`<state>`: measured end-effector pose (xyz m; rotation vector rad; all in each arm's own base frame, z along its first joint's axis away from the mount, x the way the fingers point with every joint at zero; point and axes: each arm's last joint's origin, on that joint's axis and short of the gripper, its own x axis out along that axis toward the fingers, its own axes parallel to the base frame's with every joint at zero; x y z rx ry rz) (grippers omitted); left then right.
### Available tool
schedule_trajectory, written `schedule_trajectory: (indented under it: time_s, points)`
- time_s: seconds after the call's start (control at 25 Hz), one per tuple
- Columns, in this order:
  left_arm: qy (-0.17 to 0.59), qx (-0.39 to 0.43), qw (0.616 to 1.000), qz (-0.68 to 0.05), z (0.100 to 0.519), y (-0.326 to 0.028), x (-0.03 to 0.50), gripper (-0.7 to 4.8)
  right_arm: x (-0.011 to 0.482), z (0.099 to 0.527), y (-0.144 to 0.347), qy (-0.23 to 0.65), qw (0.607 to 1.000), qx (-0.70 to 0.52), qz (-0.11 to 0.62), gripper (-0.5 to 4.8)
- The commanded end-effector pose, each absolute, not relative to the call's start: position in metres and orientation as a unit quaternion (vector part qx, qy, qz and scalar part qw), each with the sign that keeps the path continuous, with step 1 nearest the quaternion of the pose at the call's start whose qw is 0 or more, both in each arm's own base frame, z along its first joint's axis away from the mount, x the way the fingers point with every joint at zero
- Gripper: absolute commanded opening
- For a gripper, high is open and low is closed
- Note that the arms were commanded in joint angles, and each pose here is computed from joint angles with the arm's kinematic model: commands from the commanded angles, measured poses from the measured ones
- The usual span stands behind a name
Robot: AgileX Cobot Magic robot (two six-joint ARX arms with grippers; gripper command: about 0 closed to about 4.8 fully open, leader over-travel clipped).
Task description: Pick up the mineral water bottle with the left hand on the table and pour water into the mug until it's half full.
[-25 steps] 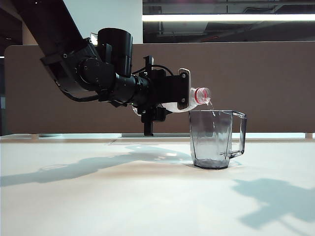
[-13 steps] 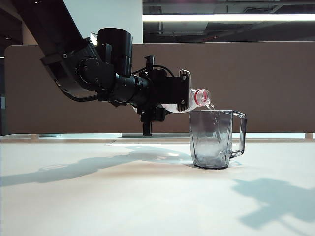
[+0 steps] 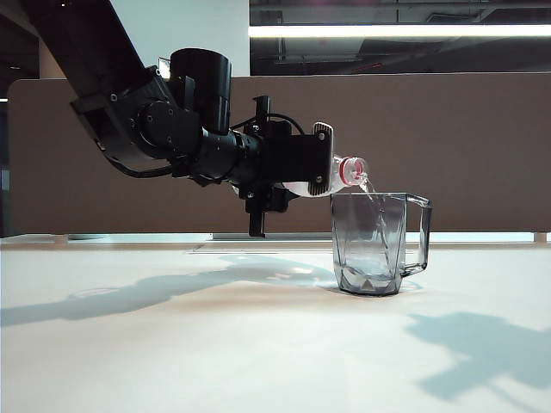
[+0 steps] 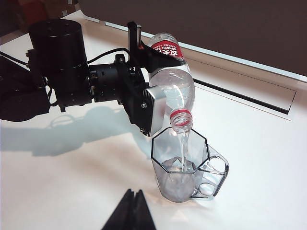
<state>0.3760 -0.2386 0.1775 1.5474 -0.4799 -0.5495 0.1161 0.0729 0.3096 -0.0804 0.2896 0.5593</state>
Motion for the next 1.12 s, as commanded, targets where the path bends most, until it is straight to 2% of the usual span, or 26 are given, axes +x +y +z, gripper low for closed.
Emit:
schedule_trajectory:
  time_s: [0.04,1.12]
  points:
    - [-0.245,0.682,0.656,-0.211,0.1935,-0.2394,0.3764,2.15,0.1155,0.3143,0.0726,0.128,0.952,-0.037,0.277,-0.01]
    - [-0.244,0.684,0.654,-0.212,0.1933,-0.2394,0.3764,2.15,0.1155,0.3142,0.0726,0.129,0.951,-0.037,0.277,-0.01]
